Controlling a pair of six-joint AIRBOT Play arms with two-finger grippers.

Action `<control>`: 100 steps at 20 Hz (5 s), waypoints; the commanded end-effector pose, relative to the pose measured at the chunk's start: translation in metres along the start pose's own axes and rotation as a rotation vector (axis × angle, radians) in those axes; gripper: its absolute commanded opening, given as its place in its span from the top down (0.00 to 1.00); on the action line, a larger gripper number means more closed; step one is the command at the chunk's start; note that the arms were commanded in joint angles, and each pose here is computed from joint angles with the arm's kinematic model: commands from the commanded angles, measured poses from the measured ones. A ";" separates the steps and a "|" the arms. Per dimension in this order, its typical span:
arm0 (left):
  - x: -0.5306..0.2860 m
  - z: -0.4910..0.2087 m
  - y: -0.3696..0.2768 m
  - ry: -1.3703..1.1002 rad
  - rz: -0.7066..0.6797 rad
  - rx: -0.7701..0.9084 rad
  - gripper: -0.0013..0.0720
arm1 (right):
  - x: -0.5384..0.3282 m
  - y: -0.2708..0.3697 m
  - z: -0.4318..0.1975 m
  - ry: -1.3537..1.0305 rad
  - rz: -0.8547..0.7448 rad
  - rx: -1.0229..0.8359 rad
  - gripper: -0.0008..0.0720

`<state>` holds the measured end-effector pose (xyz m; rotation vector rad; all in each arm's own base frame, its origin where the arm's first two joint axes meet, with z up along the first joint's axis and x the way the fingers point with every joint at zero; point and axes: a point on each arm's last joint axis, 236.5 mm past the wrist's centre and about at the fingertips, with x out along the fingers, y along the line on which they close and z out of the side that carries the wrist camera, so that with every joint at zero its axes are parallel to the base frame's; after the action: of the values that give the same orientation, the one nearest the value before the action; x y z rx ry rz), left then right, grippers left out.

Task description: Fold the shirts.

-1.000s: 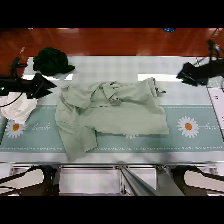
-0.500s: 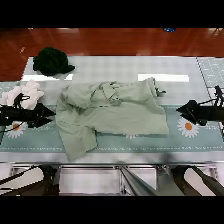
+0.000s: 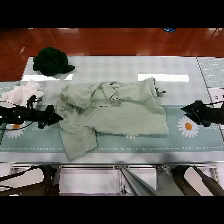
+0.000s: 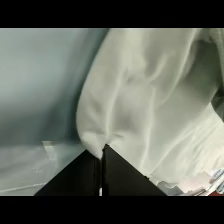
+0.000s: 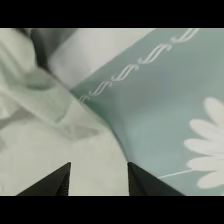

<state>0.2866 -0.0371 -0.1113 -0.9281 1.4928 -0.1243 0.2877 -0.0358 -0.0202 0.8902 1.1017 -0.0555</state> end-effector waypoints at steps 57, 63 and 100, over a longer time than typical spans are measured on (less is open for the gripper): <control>-0.380 -0.138 -0.217 -1.052 0.162 0.702 0.96 | -0.255 0.204 -0.044 -0.416 -0.025 -0.722 0.95; -0.255 -0.002 -0.191 -0.770 0.064 0.529 0.96 | -0.120 0.175 0.018 -0.219 -0.007 -0.630 0.95; -0.025 0.033 -0.035 0.145 0.173 0.352 0.96 | 0.091 0.033 0.018 0.507 -0.172 -0.426 0.95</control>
<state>0.3386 -0.0333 -0.0776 -0.5157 1.5815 -0.2964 0.3712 0.0106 -0.0675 0.4532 1.5394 0.2694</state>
